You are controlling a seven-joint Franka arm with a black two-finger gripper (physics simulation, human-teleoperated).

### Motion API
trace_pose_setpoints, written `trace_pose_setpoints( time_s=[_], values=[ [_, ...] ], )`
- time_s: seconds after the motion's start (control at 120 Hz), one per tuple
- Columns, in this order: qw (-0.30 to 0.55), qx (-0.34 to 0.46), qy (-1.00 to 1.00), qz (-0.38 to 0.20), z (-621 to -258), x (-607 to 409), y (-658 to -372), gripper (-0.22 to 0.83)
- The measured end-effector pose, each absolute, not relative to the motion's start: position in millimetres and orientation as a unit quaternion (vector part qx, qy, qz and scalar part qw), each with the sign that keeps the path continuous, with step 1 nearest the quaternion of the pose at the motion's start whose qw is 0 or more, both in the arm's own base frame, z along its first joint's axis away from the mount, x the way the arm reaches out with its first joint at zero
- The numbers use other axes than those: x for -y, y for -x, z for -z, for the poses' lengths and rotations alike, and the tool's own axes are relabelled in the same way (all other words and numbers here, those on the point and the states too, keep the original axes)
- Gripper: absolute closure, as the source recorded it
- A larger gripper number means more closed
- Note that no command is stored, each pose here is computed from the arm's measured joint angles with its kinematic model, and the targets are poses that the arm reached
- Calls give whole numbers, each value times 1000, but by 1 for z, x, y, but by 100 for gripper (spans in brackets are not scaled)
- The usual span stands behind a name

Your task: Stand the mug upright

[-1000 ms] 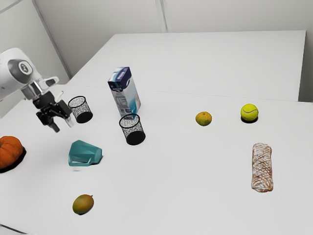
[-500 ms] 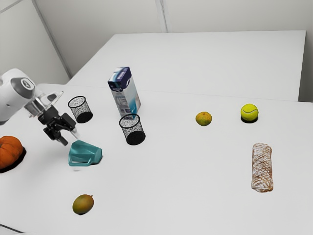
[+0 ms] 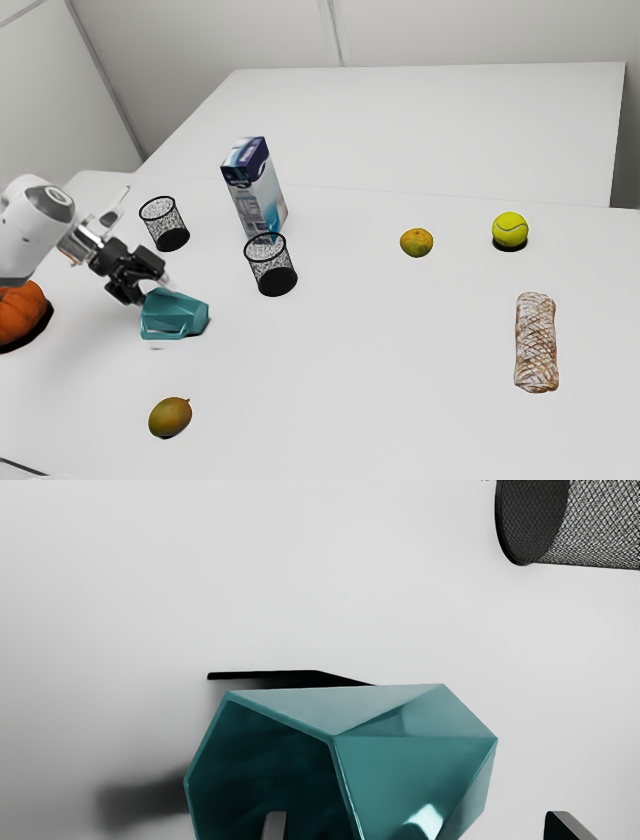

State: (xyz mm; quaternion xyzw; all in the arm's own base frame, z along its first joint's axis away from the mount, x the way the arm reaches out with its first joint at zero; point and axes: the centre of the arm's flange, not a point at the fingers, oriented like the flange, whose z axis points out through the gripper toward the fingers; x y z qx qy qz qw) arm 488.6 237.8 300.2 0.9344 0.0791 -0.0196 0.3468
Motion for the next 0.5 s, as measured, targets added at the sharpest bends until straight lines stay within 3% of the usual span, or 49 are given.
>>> trace_pose_setpoints(
  time_s=[0.175, 0.5],
  values=[
    [365, -81, -927, 1, -294, -236, -489, 11],
    [370, -67, -926, -19, -297, -236, -490, 53]
  ],
)
